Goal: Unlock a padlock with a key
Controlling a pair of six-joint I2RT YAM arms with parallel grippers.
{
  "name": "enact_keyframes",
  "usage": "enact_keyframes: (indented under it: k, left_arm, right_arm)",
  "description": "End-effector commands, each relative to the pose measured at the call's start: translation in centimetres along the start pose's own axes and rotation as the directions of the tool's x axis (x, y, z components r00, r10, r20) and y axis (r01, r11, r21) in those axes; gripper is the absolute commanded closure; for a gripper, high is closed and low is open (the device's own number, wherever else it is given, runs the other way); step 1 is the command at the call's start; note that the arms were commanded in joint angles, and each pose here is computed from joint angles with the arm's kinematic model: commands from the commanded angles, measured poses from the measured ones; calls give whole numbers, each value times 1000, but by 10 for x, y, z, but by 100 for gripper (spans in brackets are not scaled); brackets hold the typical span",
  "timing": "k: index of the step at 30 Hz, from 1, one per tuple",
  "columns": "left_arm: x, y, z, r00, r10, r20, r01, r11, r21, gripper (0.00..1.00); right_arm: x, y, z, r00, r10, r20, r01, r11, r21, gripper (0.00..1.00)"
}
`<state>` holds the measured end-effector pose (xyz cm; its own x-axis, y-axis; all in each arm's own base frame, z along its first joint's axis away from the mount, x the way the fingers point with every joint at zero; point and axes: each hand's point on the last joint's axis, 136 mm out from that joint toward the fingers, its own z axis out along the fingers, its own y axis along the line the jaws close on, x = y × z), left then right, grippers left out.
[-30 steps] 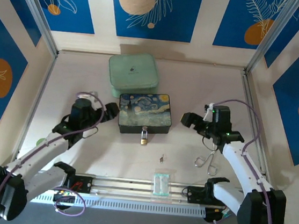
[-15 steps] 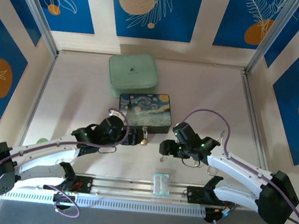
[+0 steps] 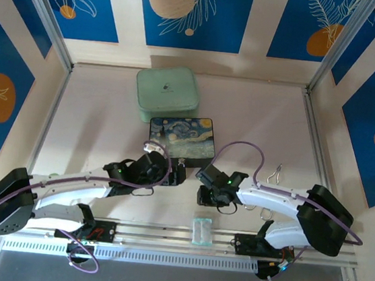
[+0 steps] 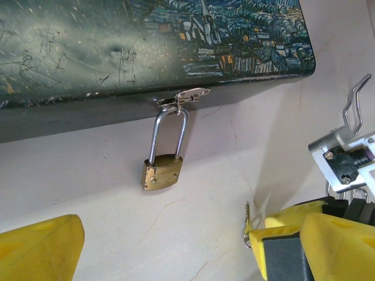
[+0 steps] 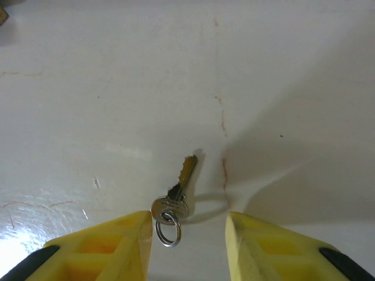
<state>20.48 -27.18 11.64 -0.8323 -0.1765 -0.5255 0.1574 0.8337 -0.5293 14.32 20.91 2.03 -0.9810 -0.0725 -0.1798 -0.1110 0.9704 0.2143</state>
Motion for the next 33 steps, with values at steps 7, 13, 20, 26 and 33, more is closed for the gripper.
enact_keyframes:
  k: [7, 13, 20, 26, 33]
  left_arm:
    - [-8, -5, 0, 999, -7, 39, 7, 1000, -3, 6]
    - [-9, 1, 0, 999, -4, 49, 6, 999, -32, 6]
    - [-12, 6, -2, 996, -34, 85, 36, 999, -23, 6]
    - [-11, 6, -2, 996, -25, 81, 27, 999, -31, 6]
    - [-11, 8, -2, 996, -26, 84, 28, 999, -34, 6]
  right_arm:
    - [-1, 2, 1, 1000, -9, -7, 10, 998, 64, 63]
    - [10, -14, 0, 999, -15, -45, 20, 991, 132, 68]
    - [13, -23, -7, 999, -17, -43, 23, 990, 141, 68]
    - [4, -2, -15, 1000, -11, -11, 11, 1000, 22, 66]
    - [4, -3, -2, 999, 12, -40, -10, 999, 34, 66]
